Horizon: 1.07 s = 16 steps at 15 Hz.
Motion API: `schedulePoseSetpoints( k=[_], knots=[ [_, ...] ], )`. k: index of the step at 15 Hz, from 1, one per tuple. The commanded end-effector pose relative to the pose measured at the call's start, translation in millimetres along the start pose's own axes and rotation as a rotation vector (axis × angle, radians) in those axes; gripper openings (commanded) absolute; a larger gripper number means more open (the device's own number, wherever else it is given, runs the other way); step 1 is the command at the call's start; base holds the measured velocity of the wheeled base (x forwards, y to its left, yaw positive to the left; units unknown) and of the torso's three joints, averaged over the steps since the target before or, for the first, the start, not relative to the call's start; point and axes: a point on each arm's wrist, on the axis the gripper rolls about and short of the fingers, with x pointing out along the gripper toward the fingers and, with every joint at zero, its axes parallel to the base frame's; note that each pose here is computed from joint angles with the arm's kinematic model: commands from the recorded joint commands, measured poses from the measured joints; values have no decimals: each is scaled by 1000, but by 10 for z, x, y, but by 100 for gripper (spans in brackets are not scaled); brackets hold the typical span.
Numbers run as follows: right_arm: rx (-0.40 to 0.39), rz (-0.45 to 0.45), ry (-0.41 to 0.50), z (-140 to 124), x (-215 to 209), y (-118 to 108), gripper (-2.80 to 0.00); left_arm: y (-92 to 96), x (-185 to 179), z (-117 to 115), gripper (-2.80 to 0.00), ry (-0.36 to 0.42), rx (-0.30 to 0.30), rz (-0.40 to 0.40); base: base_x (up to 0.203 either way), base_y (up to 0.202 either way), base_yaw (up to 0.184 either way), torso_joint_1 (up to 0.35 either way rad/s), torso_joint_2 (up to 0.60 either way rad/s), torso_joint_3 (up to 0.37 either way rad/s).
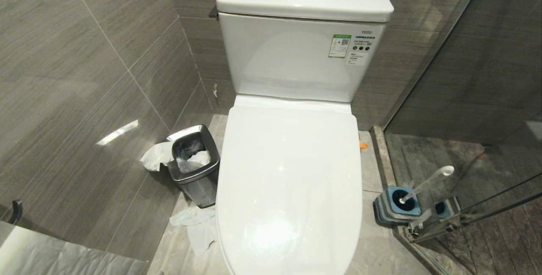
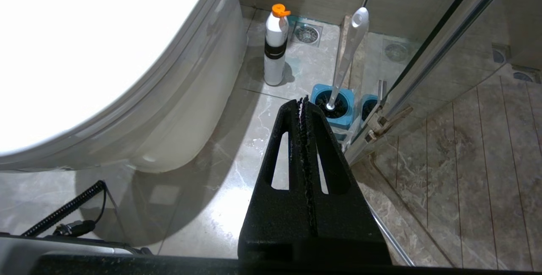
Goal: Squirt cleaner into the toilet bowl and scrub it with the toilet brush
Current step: Use the left hand to lift the toilet lid slightly
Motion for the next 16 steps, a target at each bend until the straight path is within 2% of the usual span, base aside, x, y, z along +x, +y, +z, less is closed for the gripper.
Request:
schedulePoseSetpoints(
  k=[1, 6, 11, 16],
  knots=[
    [-1, 1, 1, 0, 1, 0, -280, 30, 15, 197, -280, 4, 7, 0, 0, 0, 0, 0, 0, 0],
    [-1, 1, 1, 0, 1, 0, -280, 125, 213, 763, -280, 40, 41, -13, 0, 0, 0, 0, 0, 0],
    [-1, 1, 1, 0, 1, 0, -280, 224, 545, 1326, -280, 56, 109, -32, 0, 0, 0, 0, 0, 0],
    [-1, 1, 1, 0, 1, 0, -280, 299, 1071, 1680, -280, 123, 128, -68, 0, 0, 0, 0, 0, 0]
  ],
)
